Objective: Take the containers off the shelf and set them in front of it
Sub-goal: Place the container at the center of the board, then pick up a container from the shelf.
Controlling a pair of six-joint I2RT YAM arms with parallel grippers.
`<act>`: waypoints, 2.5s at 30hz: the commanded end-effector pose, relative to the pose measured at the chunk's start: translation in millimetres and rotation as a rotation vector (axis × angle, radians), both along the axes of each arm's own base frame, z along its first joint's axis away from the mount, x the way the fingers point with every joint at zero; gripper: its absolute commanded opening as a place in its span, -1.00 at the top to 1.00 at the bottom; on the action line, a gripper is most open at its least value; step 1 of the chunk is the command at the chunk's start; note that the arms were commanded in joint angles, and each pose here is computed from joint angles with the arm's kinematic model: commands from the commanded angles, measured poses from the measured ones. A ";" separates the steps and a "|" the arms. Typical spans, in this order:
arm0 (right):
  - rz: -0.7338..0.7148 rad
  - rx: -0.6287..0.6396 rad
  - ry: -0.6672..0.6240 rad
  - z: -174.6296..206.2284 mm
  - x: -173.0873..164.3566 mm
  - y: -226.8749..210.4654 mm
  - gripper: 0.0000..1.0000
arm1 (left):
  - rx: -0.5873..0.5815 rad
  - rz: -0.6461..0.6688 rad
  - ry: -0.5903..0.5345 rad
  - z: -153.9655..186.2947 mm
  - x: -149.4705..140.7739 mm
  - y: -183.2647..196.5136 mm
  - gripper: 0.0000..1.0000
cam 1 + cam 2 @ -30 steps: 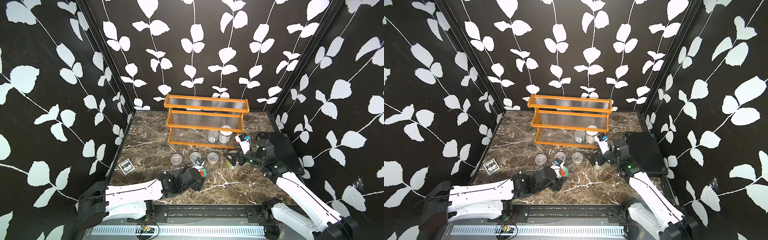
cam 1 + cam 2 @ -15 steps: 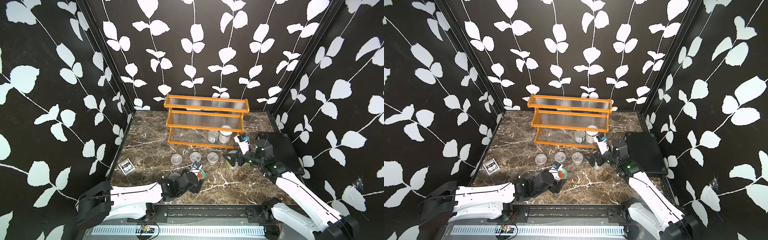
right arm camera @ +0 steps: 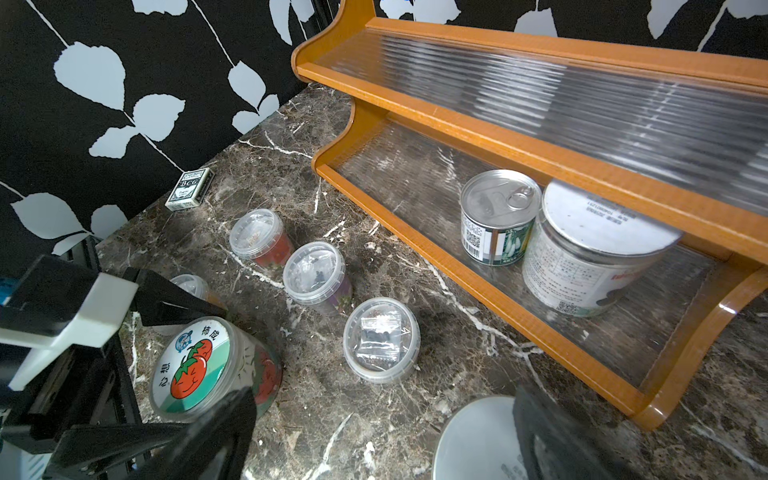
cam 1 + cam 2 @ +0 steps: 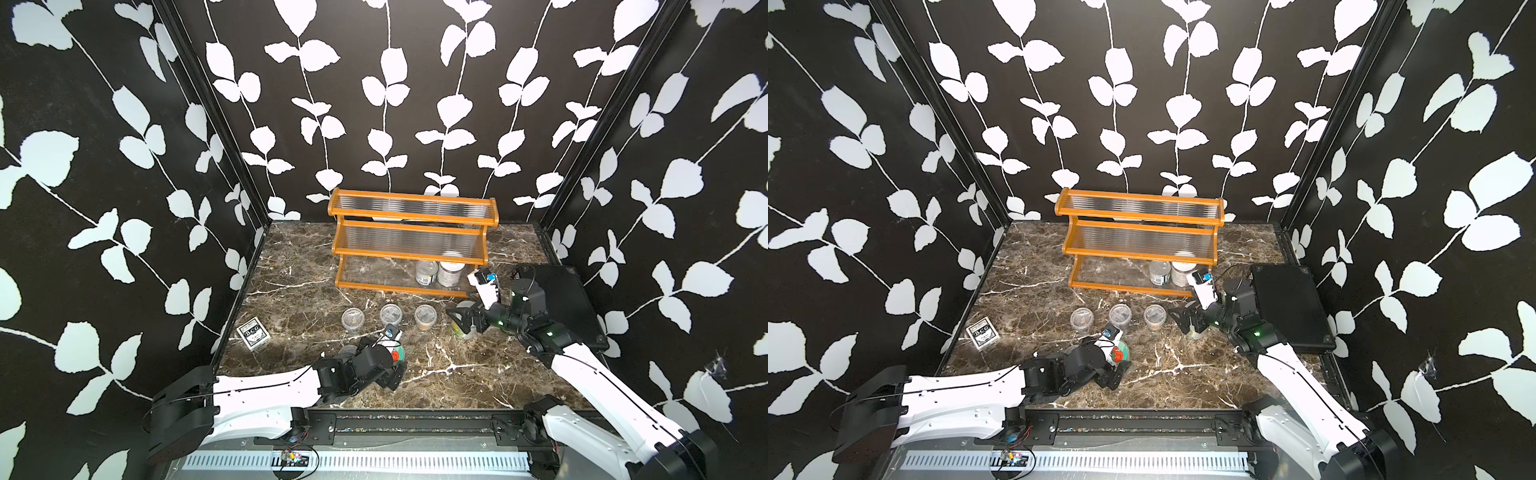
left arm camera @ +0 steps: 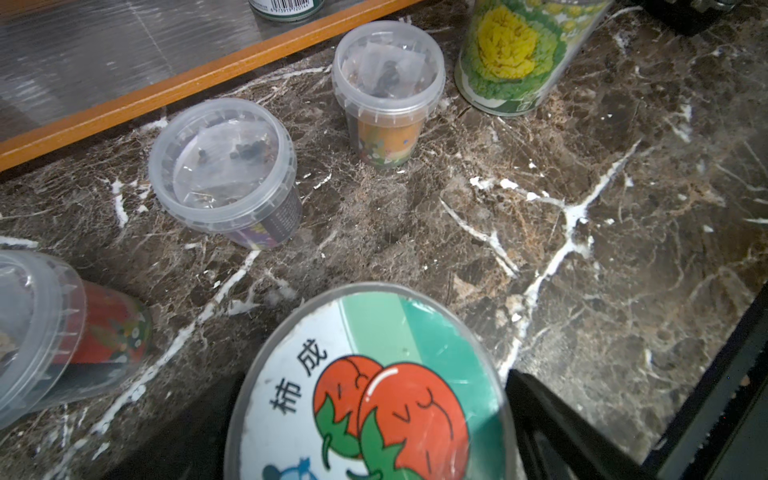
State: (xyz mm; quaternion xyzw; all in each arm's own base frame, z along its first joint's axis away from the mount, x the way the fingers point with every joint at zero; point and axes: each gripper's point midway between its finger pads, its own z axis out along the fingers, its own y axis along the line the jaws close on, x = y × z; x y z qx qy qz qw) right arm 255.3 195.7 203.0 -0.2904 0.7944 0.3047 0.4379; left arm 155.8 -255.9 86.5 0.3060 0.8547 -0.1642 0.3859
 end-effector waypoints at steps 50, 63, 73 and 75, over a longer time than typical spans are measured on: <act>-0.693 -0.214 0.164 -80.4 148.2 88.6 -1.00 | -0.107 0.140 -0.051 103.4 92.7 54.4 -0.97; -0.752 -0.245 0.118 -97.2 190.7 90.2 -0.92 | -0.107 0.143 -0.047 96.0 92.2 55.9 -0.97; -0.796 -0.263 0.087 -104.1 212.7 82.5 -0.94 | -0.108 0.137 -0.033 89.3 92.3 53.2 -0.97; -0.811 -0.267 0.072 -103.2 217.5 79.5 -0.94 | -0.110 0.137 -0.030 89.1 92.2 52.8 -0.97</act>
